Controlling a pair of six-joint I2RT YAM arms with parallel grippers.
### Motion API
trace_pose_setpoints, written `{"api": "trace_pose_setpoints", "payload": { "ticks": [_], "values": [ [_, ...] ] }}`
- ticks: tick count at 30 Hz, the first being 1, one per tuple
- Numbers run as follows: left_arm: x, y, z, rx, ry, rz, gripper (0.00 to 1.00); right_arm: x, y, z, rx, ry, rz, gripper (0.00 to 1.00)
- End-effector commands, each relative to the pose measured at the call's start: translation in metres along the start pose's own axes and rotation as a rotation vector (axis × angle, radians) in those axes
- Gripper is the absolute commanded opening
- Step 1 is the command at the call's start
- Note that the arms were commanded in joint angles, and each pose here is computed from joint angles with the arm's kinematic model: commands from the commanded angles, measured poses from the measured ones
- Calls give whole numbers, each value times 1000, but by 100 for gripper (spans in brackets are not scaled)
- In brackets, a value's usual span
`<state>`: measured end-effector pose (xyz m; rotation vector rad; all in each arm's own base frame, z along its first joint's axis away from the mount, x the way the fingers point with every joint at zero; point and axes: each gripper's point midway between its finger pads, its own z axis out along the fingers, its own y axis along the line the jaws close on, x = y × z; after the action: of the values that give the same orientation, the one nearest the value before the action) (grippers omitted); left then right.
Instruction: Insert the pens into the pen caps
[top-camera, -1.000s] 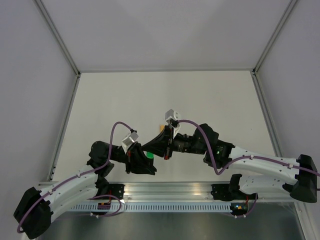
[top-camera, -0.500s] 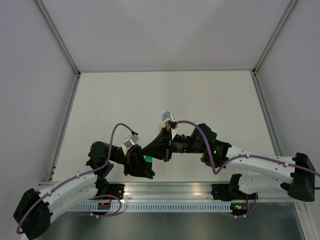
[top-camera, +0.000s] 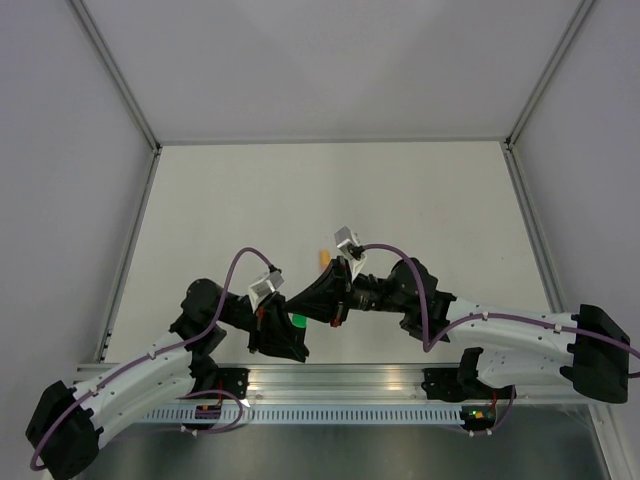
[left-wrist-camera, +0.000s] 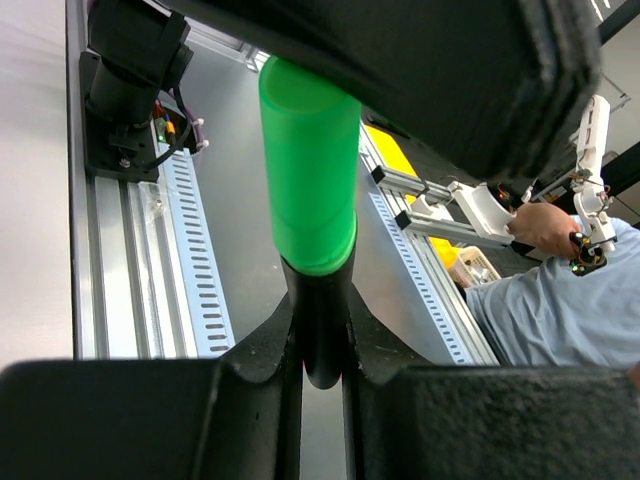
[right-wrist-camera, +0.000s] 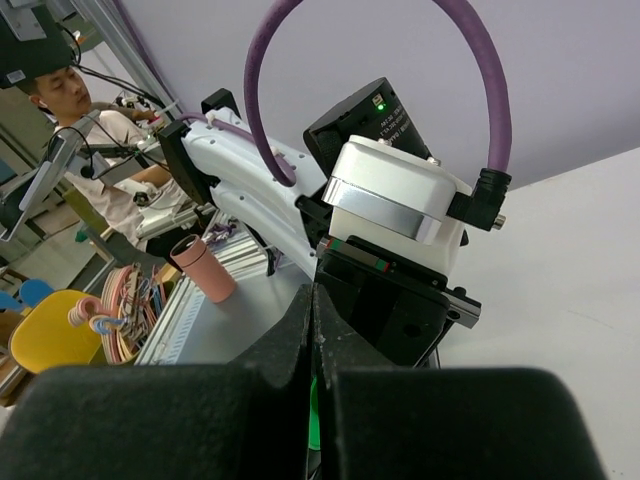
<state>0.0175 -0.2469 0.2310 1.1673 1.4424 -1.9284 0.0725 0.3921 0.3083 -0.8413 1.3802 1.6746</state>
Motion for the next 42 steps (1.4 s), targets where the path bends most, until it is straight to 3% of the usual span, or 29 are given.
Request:
{"api": "trace_pose_setpoints", "payload": {
  "ticks": [1,10,15,22,29,34,36,40,42],
  "values": [
    [-136,-50,-1,-51,-404,503,2,175,-15,-67,95,581,315,0],
    [-150,-50,-2,-81,-436,510,2,180,-9,-68,68,584,319,0],
    [-145,-46,3,-93,-342,521,2,186,-1,-68,40,620,370,0],
    [-139,-36,2,-142,-300,540,2,200,5,-81,45,683,390,0],
    [-137,-45,3,-96,-293,540,2,201,-8,-93,147,710,314,0],
    [-124,-53,5,-21,-252,531,2,176,-35,-90,300,673,151,0],
    [-116,-48,5,-20,-238,511,2,153,-40,-79,349,631,98,4],
    [-103,-30,4,-52,-239,473,2,90,-66,-57,529,490,-68,26],
    [-95,-19,3,-74,-240,443,2,56,-64,-42,544,419,-118,31]
  ]
}}
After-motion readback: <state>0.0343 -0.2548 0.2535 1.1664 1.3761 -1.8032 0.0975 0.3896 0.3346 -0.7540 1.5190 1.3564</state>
